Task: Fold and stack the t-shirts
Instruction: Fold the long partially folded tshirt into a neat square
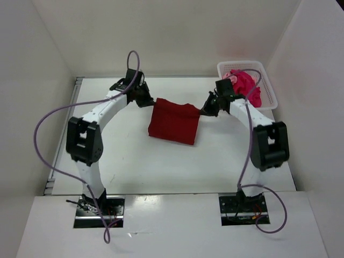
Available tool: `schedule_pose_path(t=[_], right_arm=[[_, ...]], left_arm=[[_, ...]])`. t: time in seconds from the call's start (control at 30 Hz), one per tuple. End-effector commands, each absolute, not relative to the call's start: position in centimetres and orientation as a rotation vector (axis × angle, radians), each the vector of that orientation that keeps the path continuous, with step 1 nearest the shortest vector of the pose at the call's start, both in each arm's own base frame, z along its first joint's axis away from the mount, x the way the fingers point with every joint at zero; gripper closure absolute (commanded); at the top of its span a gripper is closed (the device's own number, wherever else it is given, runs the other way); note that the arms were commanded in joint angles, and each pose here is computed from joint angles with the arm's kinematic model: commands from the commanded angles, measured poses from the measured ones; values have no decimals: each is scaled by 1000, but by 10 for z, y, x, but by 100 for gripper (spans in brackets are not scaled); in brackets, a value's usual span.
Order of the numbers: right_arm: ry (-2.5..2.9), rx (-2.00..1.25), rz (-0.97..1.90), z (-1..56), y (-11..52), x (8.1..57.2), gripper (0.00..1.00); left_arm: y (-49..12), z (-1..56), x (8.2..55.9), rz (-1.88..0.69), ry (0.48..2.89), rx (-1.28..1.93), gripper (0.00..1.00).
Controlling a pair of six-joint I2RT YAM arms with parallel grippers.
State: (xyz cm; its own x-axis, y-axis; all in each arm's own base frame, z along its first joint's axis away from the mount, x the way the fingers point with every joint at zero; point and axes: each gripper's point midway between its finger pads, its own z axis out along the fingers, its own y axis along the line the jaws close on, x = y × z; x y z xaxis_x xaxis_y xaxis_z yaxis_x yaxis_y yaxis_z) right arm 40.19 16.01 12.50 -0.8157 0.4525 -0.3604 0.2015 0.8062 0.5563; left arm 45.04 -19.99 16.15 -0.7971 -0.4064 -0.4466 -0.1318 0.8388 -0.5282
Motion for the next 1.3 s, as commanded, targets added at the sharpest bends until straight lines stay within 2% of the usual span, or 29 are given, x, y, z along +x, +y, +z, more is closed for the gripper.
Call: schedule_pose_path(t=[0.0, 0.03, 0.07, 0.1, 0.27, 0.33, 0.37, 0.4, 0.43, 0.47, 0.5, 0.53, 0.6, 0.63, 0.67, 0.7, 0.73, 0.77, 0.83, 0.9, 1.03, 1.27], right_arm=[[2458, 407, 596, 120, 147, 455, 100], [2430, 416, 582, 129, 144, 474, 100], [2477, 450, 550, 103, 138, 483, 100], [2456, 432, 553, 108, 140, 496, 100], [2453, 448, 536, 98, 138, 527, 97], [2447, 447, 537, 101, 140, 536, 94], [2447, 447, 537, 101, 140, 536, 89], [2434, 447, 530, 107, 138, 536, 82], [2423, 444, 533, 113, 138, 536, 73], [2413, 441, 537, 117, 138, 536, 61], [2411, 429, 533, 120, 137, 533, 58], [2374, 417, 544, 140, 137, 532, 56], [2343, 395, 559, 160, 141, 519, 56], [2344, 377, 567, 164, 148, 511, 62], [2365, 352, 575, 156, 158, 498, 74], [2370, 332, 583, 156, 165, 489, 81], [2356, 318, 614, 165, 173, 479, 86], [2402, 304, 625, 147, 179, 462, 90], [2408, 303, 704, 142, 196, 450, 99], [2431, 316, 725, 124, 202, 438, 100], [2507, 330, 719, 87, 201, 425, 100], [2593, 373, 645, 40, 190, 407, 100]], left_arm=[[-186, 148, 507, -537, 2390, -414, 100], [-183, 143, 516, -532, 2388, -426, 100], [-185, 140, 525, -535, 2379, -425, 100], [-187, 134, 538, -526, 2372, -445, 100], [-172, 115, 568, -508, 2356, -515, 100], [-175, 116, 573, -555, 2345, -503, 86], [-177, 130, 577, -575, 2306, -468, 75], [-177, 146, 577, -585, 2279, -460, 58], [-176, 156, 576, -585, 2264, -441, 52], [-168, 161, 577, -571, 2245, -456, 49], [-165, 178, 570, -572, 2212, -453, 47], [-164, 186, 567, -579, 2191, -447, 47], [-167, 217, 555, -642, 2131, -420, 54], [-176, 200, 542, -664, 2164, -413, 58], [-195, 209, 526, -706, 2164, -362, 59], [-210, 202, 514, -741, 2190, -341, 59], [-235, 195, 498, -795, 2213, -294, 61], [-240, 165, 479, -801, 2282, -301, 61], [-251, 141, 463, -885, 2324, -315, 61], [-246, 104, 447, -857, 2404, -353, 62], [-231, 66, 437, -801, 2455, -378, 62], [-217, 43, 401, -813, 2502, -440, 59]])
